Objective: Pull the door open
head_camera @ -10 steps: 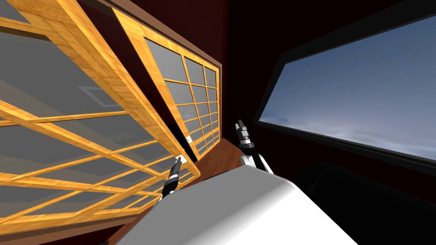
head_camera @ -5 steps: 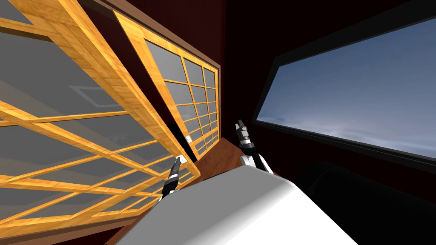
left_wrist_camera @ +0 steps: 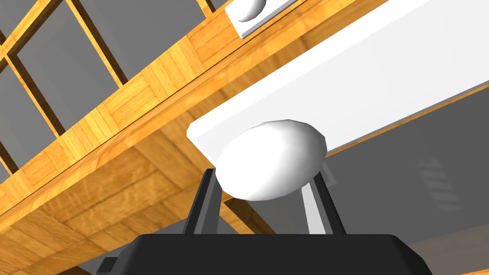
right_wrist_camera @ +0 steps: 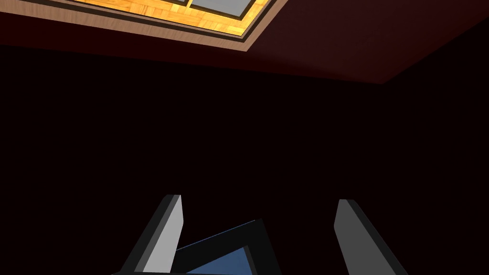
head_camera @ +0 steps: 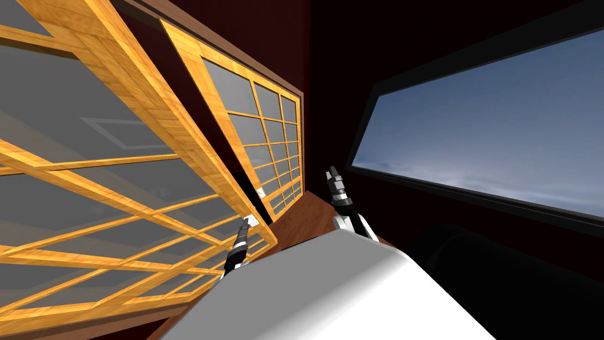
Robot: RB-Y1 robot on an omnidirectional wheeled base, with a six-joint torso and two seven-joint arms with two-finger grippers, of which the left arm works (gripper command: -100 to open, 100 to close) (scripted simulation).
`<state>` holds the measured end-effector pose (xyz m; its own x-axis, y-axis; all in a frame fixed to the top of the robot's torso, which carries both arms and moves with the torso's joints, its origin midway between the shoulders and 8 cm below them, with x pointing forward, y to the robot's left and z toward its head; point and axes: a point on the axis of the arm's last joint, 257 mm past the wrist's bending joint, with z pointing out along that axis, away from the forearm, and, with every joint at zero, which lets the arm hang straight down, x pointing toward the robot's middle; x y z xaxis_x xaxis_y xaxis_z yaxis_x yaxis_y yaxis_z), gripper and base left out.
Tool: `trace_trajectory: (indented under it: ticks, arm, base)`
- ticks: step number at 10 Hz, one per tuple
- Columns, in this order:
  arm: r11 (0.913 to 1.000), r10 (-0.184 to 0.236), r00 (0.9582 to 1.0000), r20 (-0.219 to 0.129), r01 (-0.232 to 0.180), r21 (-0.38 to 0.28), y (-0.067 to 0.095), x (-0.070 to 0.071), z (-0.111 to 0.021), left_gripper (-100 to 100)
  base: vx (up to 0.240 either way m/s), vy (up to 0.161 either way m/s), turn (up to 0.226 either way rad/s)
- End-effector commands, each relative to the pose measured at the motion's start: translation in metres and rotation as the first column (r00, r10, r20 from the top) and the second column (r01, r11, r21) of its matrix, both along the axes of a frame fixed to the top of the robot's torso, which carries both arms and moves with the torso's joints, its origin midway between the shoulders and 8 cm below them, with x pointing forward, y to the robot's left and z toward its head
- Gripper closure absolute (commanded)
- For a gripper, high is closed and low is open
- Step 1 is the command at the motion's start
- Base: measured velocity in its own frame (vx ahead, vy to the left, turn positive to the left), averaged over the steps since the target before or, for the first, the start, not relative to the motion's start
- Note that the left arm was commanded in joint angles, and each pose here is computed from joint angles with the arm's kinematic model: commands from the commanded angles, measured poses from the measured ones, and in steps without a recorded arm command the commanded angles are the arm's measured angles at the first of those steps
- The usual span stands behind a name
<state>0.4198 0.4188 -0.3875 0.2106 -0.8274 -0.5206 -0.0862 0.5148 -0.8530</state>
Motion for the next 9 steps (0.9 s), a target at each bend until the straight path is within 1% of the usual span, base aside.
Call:
trace_trajectory:
  ticks: [1, 2, 3, 4, 5, 7, 8, 9]
  arm:
    - [0.9990, -0.009, 1.0000, 0.003, 0.009, -0.045, -0.0088, 0.0007, -0.0039, 100]
    - [0.9960, -0.005, 0.9999, 0.014, 0.006, -0.089, -0.0079, 0.0012, -0.0037, 100]
    - [0.9957, -0.005, 0.9999, 0.015, 0.006, -0.093, -0.0079, 0.0012, -0.0037, 100]
    - [0.9906, 0.000, 0.9997, 0.026, 0.004, -0.137, -0.0070, 0.0016, -0.0035, 100]
    - [0.9901, 0.000, 0.9996, 0.027, 0.004, -0.141, -0.0070, 0.0016, -0.0035, 100]
    - [0.9759, 0.011, 0.9989, 0.046, 0.000, -0.218, -0.0050, 0.0024, -0.0033, 100]
    - [0.9719, 0.011, 0.9987, 0.050, 0.001, -0.235, -0.0050, 0.0024, -0.0033, 100]
    - [0.9611, 0.017, 0.9980, 0.061, 0.000, -0.276, -0.0040, 0.0028, -0.0031, 100]
  base:
    - [-0.030, 0.010, -0.039]
    - [-0.038, 0.013, -0.051]
    - [-0.034, 0.016, -0.020]
    - [-0.040, 0.018, -0.052]
    - [-0.043, 0.016, -0.056]
    - [-0.056, 0.020, -0.085]
    - [-0.048, 0.018, -0.041]
    - [-0.043, 0.021, -0.051]
